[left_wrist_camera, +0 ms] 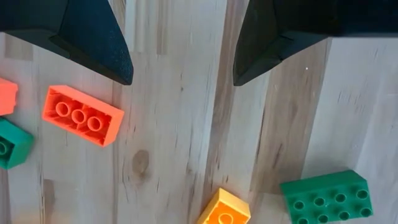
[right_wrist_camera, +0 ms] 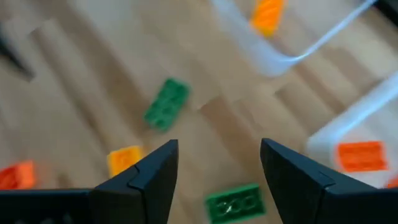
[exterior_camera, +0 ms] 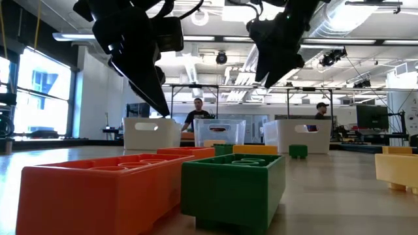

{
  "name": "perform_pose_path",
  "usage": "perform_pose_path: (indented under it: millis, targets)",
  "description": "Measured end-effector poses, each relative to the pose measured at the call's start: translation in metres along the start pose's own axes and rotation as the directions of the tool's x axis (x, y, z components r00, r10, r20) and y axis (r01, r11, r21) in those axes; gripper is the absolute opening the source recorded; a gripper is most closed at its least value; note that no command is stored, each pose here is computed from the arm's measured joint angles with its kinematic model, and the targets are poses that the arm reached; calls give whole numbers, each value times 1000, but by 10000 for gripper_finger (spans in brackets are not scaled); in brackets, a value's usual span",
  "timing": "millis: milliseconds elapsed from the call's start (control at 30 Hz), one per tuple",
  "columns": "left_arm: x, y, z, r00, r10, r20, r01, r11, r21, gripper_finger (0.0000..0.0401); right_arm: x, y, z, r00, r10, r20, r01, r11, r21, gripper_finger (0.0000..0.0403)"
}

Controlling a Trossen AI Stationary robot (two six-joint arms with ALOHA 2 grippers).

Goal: Sort & place blocks by color
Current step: Put the yellow game piece into the transparent bin

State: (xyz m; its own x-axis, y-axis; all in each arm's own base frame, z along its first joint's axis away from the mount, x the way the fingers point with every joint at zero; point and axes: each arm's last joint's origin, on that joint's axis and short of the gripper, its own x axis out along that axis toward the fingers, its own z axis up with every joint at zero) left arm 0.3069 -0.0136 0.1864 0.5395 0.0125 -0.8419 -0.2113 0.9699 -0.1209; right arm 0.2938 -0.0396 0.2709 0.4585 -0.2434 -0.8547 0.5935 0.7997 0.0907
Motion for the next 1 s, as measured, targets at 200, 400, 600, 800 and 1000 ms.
perform_pose_path:
  millis: [200, 400, 600, 800, 1000]
  targets:
    - [0, 0, 0, 1000, 0, 1, 0, 1000, 0, 264, -3, 24, -13, 997, 74, -30, -77, 992, -97, 216]
    - [0, 0, 1, 1000, -1, 5, 1, 1000, -1, 264, 0, 45, -21, 991, 128, -27, -131, 977, -171, 219]
    - [0, 0, 1, 1000, -1, 12, 1, 1000, -2, 264, 17, 64, -30, 994, 101, -33, -106, 968, -229, 243]
    - [0, 1, 1, 1000, 8, 15, -8, 1000, -2, 264, 36, 79, -37, 997, 74, -16, -76, 963, -258, 255]
    - [0, 1, 1, 999, 27, 20, -27, 1000, -2, 264, 57, 84, -43, 997, 48, -55, -61, 962, -265, 255]
